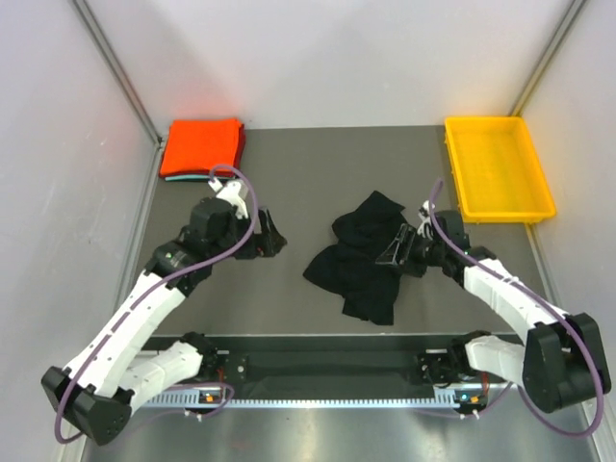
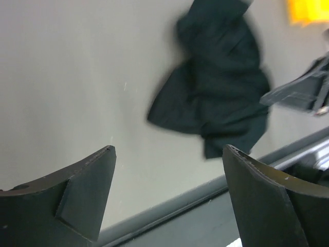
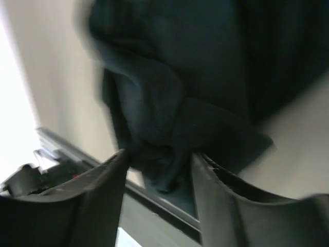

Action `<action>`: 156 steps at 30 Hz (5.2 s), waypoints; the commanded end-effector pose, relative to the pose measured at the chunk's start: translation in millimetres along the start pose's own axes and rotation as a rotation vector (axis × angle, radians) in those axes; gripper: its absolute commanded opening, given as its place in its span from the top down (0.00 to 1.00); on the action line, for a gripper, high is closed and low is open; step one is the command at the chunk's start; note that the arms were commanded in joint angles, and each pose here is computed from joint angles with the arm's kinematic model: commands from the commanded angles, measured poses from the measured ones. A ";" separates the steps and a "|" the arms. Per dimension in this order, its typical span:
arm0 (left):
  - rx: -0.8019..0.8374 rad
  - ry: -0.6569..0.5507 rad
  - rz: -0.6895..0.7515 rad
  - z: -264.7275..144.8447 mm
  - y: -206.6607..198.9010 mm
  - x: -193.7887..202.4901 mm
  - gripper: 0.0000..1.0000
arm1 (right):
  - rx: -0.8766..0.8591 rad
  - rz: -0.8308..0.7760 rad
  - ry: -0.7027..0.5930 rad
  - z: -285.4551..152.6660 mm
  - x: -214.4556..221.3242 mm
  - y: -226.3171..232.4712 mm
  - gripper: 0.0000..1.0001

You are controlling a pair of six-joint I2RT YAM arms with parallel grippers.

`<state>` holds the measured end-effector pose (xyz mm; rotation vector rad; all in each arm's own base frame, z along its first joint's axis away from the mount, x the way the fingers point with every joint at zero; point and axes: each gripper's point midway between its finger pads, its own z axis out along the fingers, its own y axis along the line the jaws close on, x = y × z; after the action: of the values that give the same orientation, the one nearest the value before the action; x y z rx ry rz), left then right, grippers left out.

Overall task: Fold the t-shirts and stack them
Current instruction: Move the tshirt to the center of the board, then flatten the tshirt out

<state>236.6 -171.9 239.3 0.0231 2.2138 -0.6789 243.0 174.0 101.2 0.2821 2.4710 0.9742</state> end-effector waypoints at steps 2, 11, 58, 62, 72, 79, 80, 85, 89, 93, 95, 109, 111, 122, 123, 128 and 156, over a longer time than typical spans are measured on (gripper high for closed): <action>0.039 0.054 -0.043 18.1 2.2 23.2 0.12 | 0.028 -0.087 -0.149 -16.2 -23.2 2.7 0.41; 0.104 0.149 -0.208 85.7 12.6 78.9 0.20 | 0.235 -0.176 -0.371 -45.2 -62.7 -24.9 0.41; -0.018 0.270 -0.136 165.0 8.4 47.4 1.00 | 0.156 0.113 -0.593 34.3 -270.8 -44.3 1.00; -0.098 -0.049 -0.066 139.0 -0.7 -95.8 1.00 | 0.197 0.022 -0.763 -64.9 -325.6 5.2 1.00; -0.013 -0.432 -0.094 36.9 -29.4 -270.3 1.00 | 0.282 -0.027 -1.145 -301.0 -355.2 72.8 1.00; -0.069 -0.322 -0.083 18.3 3.9 -179.6 1.00 | 0.262 -0.059 -1.021 -288.8 -267.9 62.9 1.00; -0.075 -0.344 -0.079 1.5 4.8 -173.4 1.00 | 0.263 -0.051 -0.980 -276.6 -246.8 52.0 1.00; -0.120 -0.245 -0.108 -2.4 32.2 -103.8 1.00 | 0.262 -0.049 -0.942 -265.3 -204.1 38.5 1.00; -0.155 -0.162 -0.139 10.4 48.6 -70.3 1.00 | 0.206 -0.024 -0.895 -244.3 -176.8 29.8 1.00; -0.179 -0.103 -0.154 24.2 57.0 -56.8 1.00 | 0.260 0.041 -0.920 -235.8 -160.8 2.3 1.00; -0.223 -0.125 -0.149 30.0 64.5 -66.2 1.00 | 0.271 0.055 -0.928 -231.1 -162.1 -5.8 1.00; -0.039 -0.210 -0.071 171.1 62.3 -166.7 1.00 | 0.322 0.066 -0.937 -213.9 -173.0 -32.3 1.00; 0.027 -0.224 -0.047 181.0 49.3 -184.1 1.00 | 0.317 0.073 -0.921 -208.9 -172.4 -34.3 1.00; -0.202 0.008 0.012 170.4 99.0 -118.9 0.46 | 0.299 0.091 -0.883 -195.6 -172.4 -39.5 1.00; -0.233 0.017 -0.005 165.1 105.8 -107.7 0.44 | 0.291 0.096 -0.881 -194.0 -172.0 -39.0 1.00; -0.324 0.129 -0.117 134.1 126.7 -37.3 0.42 | 0.266 0.097 -0.867 -188.4 -170.9 -36.9 1.00; -0.175 0.350 -0.290 170.1 162.0 59.6 0.57 | 0.118 0.073 -0.833 -168.8 -156.9 -9.4 1.00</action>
<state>341.1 -120.5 29.9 -0.3439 2.6620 -0.6580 290.7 5.8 236.6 0.7254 1.8194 0.5256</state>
